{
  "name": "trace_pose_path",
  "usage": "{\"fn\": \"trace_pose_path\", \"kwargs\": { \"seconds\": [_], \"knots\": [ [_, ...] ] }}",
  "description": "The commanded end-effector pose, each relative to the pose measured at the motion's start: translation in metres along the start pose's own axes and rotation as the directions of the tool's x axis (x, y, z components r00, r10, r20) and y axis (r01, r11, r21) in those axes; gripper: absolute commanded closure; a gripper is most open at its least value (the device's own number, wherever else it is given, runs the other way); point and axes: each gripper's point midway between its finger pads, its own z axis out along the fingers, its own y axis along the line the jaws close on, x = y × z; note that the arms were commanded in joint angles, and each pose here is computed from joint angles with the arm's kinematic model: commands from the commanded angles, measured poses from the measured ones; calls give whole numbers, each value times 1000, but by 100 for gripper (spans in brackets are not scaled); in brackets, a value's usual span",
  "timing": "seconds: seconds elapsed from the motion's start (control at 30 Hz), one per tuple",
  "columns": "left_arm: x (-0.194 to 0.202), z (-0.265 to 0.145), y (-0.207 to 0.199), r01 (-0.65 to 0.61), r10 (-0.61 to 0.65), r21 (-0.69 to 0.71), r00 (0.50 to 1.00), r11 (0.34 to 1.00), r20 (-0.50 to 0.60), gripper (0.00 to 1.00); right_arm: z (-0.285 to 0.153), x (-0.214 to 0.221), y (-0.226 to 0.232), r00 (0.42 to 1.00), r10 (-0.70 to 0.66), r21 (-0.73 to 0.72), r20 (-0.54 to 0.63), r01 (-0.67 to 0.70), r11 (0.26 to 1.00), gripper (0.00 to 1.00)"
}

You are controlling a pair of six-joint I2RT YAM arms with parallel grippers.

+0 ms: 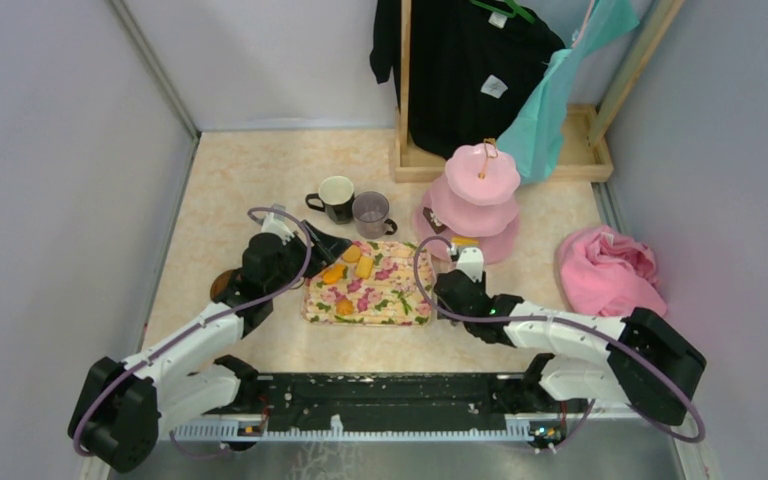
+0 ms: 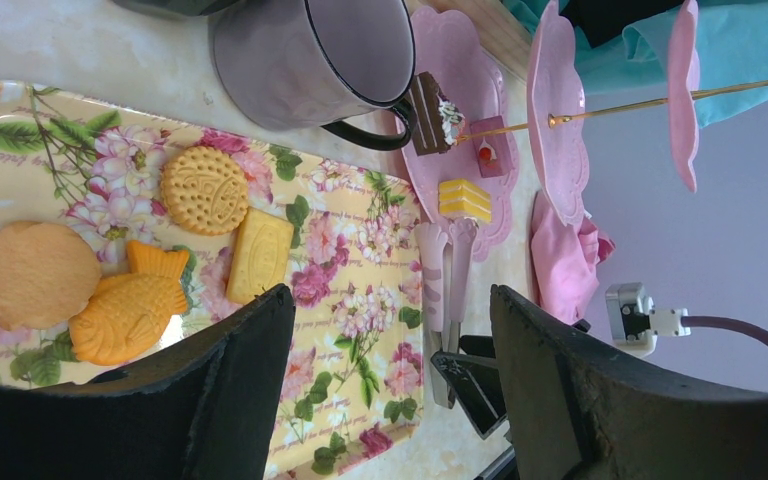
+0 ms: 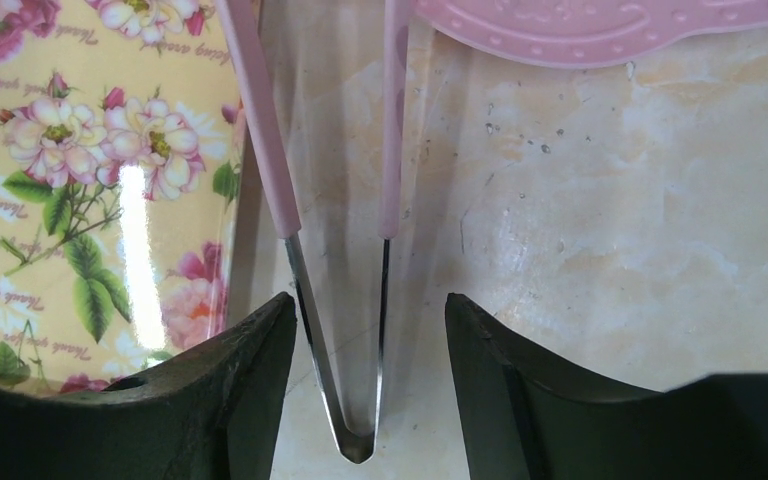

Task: Serve the afternoon tea
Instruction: Pick up the desert from the tray.

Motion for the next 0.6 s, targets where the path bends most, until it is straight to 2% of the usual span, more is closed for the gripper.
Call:
{"fn": "trace_pose_path", "kwargs": {
  "seconds": [0.0, 0.23, 0.37, 0.57],
  "knots": [
    [-5, 0, -2, -15, 14, 13, 1000, 1000, 20, 23, 2, -14, 19, 999, -3, -54, 49, 6, 998, 43],
    [-4, -1, 1, -12, 12, 7, 1000, 1000, 25, 23, 12, -9, 15, 998, -35, -19, 46, 36, 999, 49],
    [-4, -1, 3, -11, 11, 2, 1000, 1000, 28, 22, 14, -8, 13, 998, -38, -7, 52, 39, 999, 57],
    [-5, -1, 5, -12, 12, -8, 999, 1000, 39, 22, 1, -20, 20, 992, -21, -64, 123, 29, 998, 65]
  ]
}}
